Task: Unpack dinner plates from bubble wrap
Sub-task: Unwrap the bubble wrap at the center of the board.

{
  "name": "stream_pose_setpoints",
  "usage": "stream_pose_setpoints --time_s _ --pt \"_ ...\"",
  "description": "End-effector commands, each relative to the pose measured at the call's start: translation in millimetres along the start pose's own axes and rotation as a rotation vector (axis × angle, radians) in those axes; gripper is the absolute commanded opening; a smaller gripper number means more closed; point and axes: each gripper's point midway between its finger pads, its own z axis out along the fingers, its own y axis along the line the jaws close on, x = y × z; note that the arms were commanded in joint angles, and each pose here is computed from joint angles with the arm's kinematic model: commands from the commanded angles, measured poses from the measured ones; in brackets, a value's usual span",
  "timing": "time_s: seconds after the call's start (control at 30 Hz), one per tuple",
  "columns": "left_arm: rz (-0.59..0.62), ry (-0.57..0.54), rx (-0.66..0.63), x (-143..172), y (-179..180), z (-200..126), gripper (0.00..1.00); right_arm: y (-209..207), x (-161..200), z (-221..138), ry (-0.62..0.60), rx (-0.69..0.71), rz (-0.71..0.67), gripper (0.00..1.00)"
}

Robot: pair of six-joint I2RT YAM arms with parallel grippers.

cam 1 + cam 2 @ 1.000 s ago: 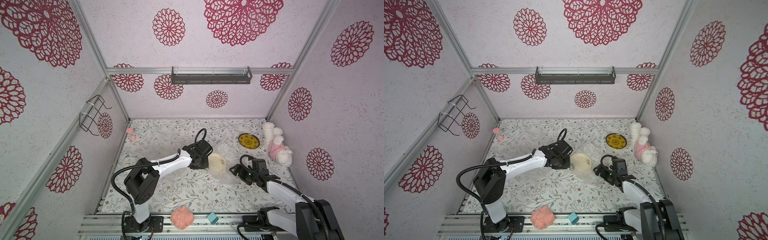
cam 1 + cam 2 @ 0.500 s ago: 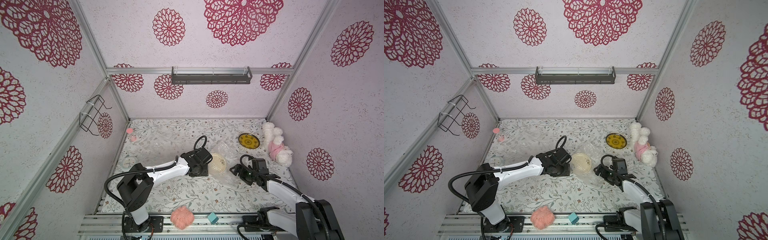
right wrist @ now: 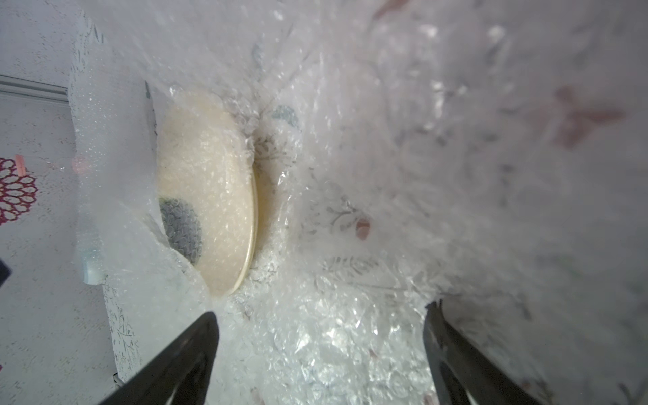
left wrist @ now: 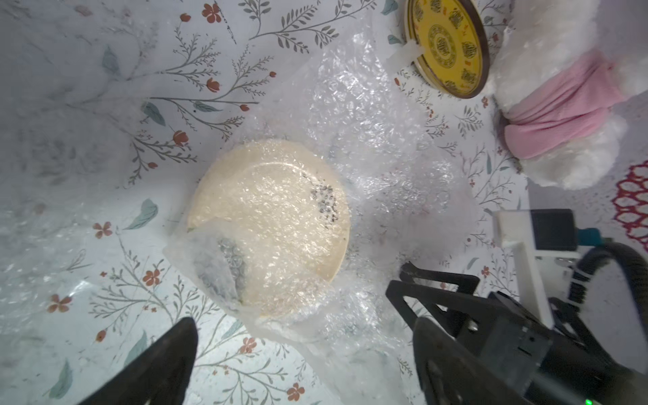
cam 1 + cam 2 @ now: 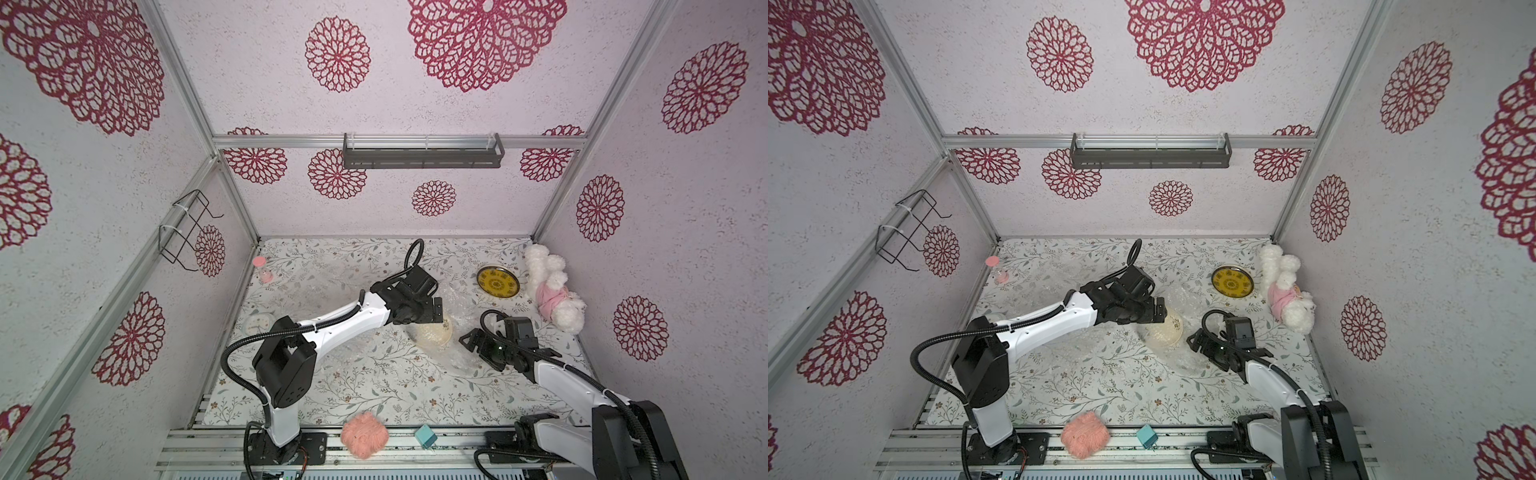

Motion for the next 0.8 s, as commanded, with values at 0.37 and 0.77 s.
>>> stream_pose_setpoints --time_s 0.37,0.77 --pt "-0.028 0.122 -0.171 17 42 30 0.97 13 -10 -8 -0.001 -0.050 -0.028 0.92" --pt "-0.037 0.139 -0.200 21 48 39 0.98 13 -12 -11 -0.016 -0.055 -0.026 0.92"
